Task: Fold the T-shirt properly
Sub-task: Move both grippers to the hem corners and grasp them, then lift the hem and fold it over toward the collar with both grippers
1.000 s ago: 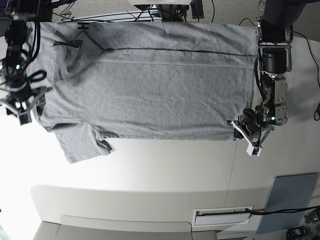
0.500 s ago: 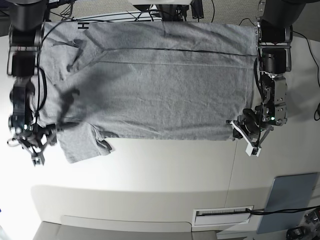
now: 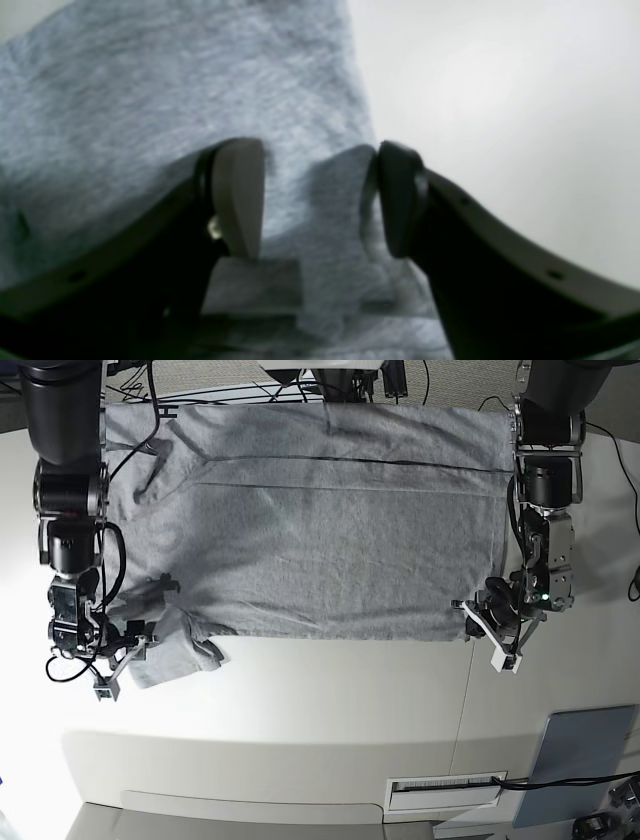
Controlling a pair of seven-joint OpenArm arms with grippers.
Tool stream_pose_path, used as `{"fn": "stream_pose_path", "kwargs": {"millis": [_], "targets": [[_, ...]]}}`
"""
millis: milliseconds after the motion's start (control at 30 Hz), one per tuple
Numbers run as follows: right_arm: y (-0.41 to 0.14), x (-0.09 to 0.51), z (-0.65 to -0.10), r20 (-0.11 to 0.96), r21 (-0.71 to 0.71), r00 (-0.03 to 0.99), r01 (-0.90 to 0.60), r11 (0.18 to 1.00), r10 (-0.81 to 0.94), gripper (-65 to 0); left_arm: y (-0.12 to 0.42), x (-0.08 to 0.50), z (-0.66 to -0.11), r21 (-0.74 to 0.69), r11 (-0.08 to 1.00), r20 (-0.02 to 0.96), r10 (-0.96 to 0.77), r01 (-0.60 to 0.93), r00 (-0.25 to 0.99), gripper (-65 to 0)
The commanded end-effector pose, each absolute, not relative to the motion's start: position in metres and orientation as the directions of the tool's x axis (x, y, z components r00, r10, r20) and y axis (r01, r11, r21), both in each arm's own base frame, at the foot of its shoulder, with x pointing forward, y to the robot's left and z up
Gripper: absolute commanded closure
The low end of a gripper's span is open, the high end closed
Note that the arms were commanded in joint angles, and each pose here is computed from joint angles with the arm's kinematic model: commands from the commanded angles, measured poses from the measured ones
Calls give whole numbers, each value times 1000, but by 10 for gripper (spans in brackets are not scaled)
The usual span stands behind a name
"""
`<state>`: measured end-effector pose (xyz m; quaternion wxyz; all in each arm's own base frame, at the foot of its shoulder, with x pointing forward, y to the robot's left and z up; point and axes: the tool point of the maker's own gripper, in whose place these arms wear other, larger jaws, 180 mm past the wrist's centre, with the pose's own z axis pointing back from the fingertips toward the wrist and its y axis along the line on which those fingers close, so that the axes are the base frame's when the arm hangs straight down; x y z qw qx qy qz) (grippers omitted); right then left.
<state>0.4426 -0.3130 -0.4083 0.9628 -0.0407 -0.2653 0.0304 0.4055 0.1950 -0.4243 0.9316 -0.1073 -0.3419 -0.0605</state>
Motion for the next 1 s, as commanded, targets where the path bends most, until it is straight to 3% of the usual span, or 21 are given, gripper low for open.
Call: {"fn": "stream_pose_path", "kwargs": {"millis": [0,100,267,400,700,967], "targets": [[-319,451,-398,529,-107,846,-23,994,76,-350,200,410,-418,-139,971,650,-57,193,758,0],[-312,441,-411,487,-88,870,-37,995,75,-342,200,410,-418,-139,971,652,-57,193,756,0],[-300,432,-425,436,-118,887,-109,987,150,-111,199,410,-418,-139,971,651,-57,193,757,0],[-296,435,-426,431,-158,880,-143,977,199,-13,199,409,-419,-141,971,650,-56,193,758,0],[-295,454,-395,497,-212,831,-164,964,250,0,198,417,-407,-133,970,703,-51,201,710,0],[-306,444,-321,622,-425,675,-134,895,396,0,196,408,-384,-143,963,757,-41,227,653,0]]}}
